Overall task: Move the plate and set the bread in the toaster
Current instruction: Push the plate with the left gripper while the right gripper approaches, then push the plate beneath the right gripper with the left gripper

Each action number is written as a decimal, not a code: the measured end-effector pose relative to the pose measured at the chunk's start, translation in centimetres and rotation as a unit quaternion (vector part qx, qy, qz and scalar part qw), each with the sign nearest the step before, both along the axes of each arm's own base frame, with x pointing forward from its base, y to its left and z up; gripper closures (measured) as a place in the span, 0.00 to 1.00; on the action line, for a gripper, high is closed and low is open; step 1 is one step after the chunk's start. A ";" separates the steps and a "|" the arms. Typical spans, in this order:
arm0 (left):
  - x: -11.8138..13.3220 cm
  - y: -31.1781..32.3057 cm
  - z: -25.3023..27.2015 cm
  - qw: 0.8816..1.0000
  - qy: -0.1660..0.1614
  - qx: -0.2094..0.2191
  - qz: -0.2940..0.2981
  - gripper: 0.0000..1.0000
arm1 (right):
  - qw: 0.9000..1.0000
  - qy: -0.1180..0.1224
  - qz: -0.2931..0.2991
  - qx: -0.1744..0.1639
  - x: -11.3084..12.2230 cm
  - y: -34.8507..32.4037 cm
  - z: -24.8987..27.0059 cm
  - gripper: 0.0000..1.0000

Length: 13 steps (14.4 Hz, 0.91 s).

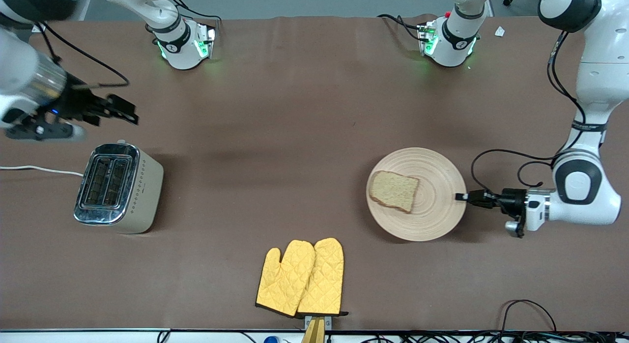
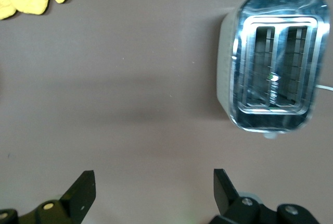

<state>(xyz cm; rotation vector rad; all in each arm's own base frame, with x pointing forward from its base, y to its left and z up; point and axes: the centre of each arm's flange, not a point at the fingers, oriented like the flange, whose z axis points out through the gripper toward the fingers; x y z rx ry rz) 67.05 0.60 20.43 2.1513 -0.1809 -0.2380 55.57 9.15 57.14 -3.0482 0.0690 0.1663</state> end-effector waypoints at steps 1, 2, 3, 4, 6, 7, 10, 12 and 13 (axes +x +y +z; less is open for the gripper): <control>0.4 -2.4 0.7 1.000 0.005 -0.001 0.005 0.91 | 1.000 0.003 -0.008 -0.003 0.4 1.0 -2.0 0.00; 0.7 -4.8 1.3 1.000 0.008 -0.002 0.009 0.91 | 1.000 0.010 -0.014 -0.006 0.8 2.2 -4.0 0.00; 1.0 -7.5 1.7 1.000 0.009 -0.003 0.012 0.91 | 1.000 0.016 -0.017 -0.010 1.3 3.5 -6.0 0.00; 1.0 -10.5 1.8 1.000 0.010 -0.007 0.016 0.91 | 1.000 0.020 -0.019 -0.014 1.9 4.6 -7.9 0.00; 0.5 -18.0 1.6 1.000 0.013 -0.011 0.024 0.91 | 0.999 0.024 -0.021 -0.020 3.3 5.6 -11.7 0.00; -0.1 -22.0 1.3 0.999 0.013 -0.008 0.030 0.91 | 0.999 0.022 -0.023 -0.023 4.0 5.9 -13.3 0.00; -3.3 -32.2 -1.2 0.999 0.014 0.001 0.041 0.91 | 0.999 0.010 -0.034 -0.032 5.5 6.4 -16.7 0.00; -5.7 -36.6 -3.7 0.999 0.015 0.011 0.042 0.91 | 0.999 0.006 -0.040 -0.036 5.8 7.3 -18.1 0.00; -6.5 -38.1 -4.6 0.999 0.012 0.017 0.044 0.91 | 0.998 0.006 -0.043 -0.041 5.8 7.9 -18.7 0.00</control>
